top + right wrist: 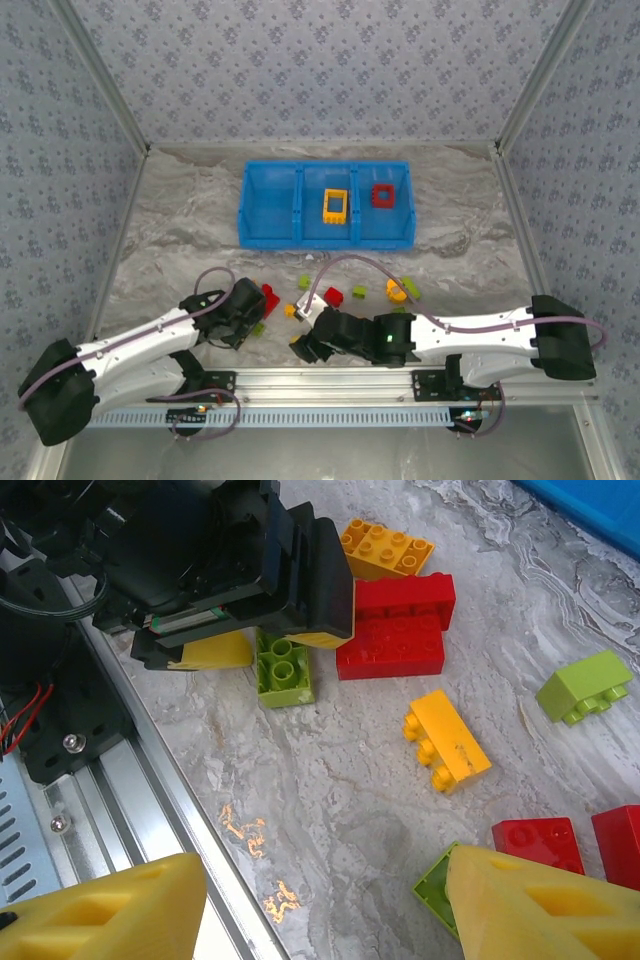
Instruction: Sort the legos into containers by color
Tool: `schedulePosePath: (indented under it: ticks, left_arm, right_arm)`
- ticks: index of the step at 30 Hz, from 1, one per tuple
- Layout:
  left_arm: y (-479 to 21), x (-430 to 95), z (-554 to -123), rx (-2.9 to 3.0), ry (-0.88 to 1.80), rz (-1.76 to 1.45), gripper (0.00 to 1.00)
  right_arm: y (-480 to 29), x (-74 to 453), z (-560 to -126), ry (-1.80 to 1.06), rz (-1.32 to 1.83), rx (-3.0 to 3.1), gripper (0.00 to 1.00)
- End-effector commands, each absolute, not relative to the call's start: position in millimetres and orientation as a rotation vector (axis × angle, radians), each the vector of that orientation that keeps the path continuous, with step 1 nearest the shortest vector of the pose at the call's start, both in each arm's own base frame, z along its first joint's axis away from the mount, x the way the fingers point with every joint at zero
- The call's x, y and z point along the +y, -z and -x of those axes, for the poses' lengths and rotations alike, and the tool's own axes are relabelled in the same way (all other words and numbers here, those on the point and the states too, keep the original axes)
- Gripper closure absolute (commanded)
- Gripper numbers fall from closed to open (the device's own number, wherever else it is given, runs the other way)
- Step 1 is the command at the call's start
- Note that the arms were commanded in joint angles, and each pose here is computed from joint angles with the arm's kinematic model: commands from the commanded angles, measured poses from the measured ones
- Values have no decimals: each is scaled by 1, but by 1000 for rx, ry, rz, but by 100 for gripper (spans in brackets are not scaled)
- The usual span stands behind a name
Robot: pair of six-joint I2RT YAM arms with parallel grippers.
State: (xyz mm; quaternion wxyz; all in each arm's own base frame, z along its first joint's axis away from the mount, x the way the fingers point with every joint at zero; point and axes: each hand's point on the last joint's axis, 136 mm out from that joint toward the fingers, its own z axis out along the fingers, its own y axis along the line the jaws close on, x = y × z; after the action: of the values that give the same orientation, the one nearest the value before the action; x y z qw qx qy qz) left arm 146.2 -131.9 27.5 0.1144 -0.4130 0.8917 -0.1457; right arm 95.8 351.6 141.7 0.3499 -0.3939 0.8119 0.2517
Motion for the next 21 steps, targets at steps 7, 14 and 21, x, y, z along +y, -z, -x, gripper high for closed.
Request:
schedulePosePath:
  ticks: [7,14,21]
  left_arm:
    - [-22,-124,-142,2616,363,1226,44]
    - [-15,-121,-137,2632,332,1243,46]
    - [-13,-128,-141,2640,349,1224,55]
  right_arm:
    - [-153,359,-100,-665,961,2095,33]
    - [-151,358,-102,-660,950,2103,33]
    - [-157,364,-106,-670,942,2089,32]
